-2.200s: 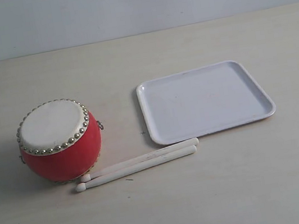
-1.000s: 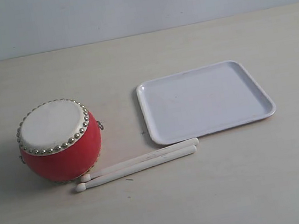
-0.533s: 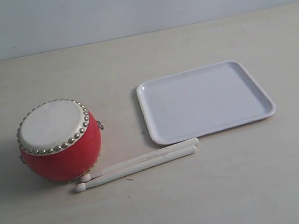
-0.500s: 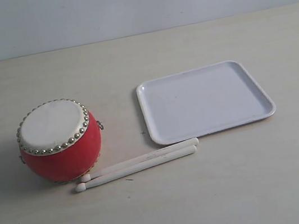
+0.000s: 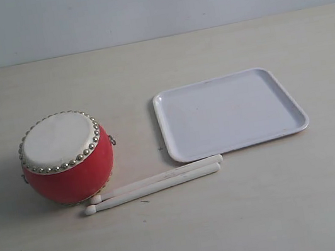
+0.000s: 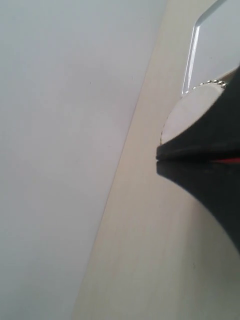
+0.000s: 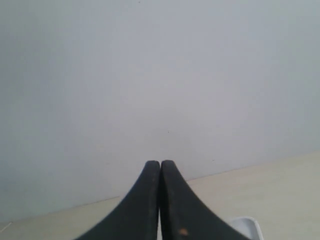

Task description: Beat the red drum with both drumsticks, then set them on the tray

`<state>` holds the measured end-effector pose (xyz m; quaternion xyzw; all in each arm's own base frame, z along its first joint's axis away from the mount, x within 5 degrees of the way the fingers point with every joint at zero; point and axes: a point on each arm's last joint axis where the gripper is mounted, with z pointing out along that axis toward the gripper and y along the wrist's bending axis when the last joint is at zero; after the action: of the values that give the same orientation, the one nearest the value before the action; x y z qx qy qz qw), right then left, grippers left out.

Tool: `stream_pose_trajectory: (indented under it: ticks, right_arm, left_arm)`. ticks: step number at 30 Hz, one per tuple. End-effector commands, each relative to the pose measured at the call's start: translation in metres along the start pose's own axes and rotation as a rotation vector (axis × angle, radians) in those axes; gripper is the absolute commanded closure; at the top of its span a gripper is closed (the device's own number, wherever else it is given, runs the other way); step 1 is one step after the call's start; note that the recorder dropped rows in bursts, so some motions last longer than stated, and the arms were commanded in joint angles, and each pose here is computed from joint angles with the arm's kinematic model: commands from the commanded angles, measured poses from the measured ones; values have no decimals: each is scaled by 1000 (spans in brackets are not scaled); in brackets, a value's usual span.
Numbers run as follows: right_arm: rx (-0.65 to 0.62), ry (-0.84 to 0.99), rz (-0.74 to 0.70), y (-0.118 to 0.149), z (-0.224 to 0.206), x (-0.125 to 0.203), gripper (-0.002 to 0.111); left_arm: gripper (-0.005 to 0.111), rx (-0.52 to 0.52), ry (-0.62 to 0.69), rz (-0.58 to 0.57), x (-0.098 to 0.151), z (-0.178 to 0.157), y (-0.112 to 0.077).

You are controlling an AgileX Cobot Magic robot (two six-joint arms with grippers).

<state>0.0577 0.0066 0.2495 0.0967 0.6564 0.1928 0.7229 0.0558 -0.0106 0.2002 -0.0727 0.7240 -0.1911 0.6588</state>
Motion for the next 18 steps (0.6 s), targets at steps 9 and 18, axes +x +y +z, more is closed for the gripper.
stream_pose_trajectory:
  ticks: [9, 18]
  right_arm:
    - [101, 256, -47, -2, 43, 5, 108]
    - [-14, 420, -150, 20, 74, 5, 108]
  left_arm:
    - [107, 119, 23, -6, -5, -3, -9]
    - [107, 194, 26, -12, -29, 0, -24]
